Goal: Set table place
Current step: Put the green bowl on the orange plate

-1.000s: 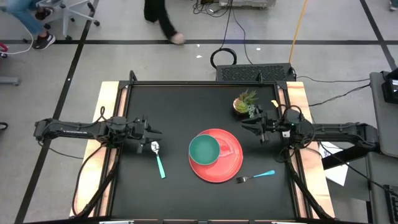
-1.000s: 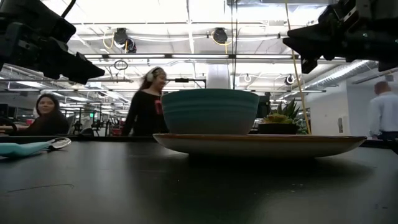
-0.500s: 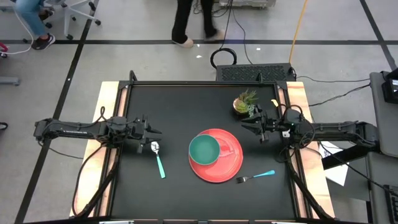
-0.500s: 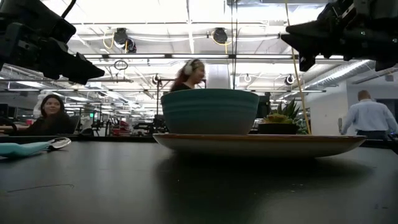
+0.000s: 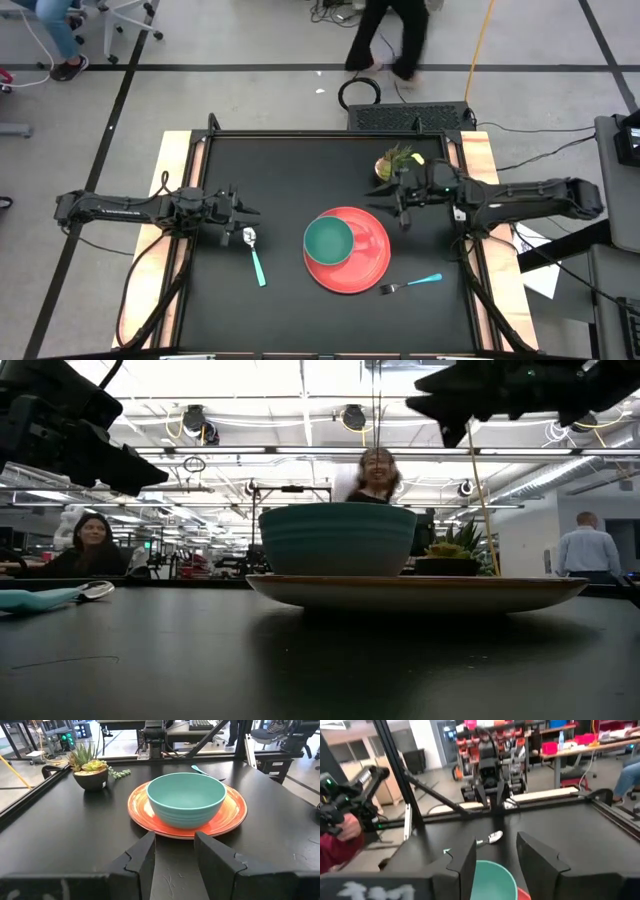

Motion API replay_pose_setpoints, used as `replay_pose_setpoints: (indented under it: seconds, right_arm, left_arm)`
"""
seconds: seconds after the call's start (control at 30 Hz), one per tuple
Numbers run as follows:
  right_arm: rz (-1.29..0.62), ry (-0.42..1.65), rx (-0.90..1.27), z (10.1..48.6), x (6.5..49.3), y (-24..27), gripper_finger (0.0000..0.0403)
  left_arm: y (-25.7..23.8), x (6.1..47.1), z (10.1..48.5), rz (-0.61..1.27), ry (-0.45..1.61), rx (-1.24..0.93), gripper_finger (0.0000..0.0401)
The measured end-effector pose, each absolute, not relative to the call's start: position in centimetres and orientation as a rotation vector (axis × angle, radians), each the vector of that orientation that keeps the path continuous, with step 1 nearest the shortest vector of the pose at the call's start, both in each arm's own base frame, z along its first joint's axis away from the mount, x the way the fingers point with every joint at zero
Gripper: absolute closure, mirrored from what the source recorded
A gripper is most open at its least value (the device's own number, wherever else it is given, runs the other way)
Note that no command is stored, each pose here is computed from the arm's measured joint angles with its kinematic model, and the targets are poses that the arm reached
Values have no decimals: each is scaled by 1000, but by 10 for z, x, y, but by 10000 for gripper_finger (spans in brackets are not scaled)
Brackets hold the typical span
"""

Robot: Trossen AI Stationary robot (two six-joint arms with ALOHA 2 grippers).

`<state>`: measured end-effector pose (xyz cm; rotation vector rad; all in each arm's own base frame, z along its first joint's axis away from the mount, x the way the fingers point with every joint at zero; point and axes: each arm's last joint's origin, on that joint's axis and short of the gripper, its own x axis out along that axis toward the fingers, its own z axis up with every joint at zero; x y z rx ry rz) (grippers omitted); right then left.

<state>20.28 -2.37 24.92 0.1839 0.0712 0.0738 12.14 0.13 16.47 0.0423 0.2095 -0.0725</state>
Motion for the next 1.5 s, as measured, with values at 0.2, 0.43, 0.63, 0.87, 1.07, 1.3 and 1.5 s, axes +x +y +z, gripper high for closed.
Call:
replay_pose_setpoints:
  seconds: [0.2, 0.43, 0.63, 0.87, 1.07, 1.3, 1.5]
  right_arm:
    - [51, 93, 186, 242, 210, -25, 266]
    - [54, 89, 201, 239, 216, -25, 266]
    - [80, 71, 249, 245, 225, -21, 265]
    - [92, 200, 206, 262, 248, -18, 265]
    - [86, 369, 174, 263, 270, -20, 265]
    - [84, 419, 180, 259, 283, -21, 265]
    - [82, 420, 186, 259, 283, -21, 266]
  left_arm:
    - [1, 121, 164, -72, 217, 35, 258]
    - [1, 121, 164, -72, 217, 35, 258]
    - [1, 121, 164, -72, 215, 39, 258]
    - [1, 122, 165, -72, 207, 39, 258]
    - [1, 121, 165, -72, 210, 37, 258]
    - [1, 121, 164, -73, 220, 36, 258]
    - [1, 121, 163, -72, 226, 36, 258]
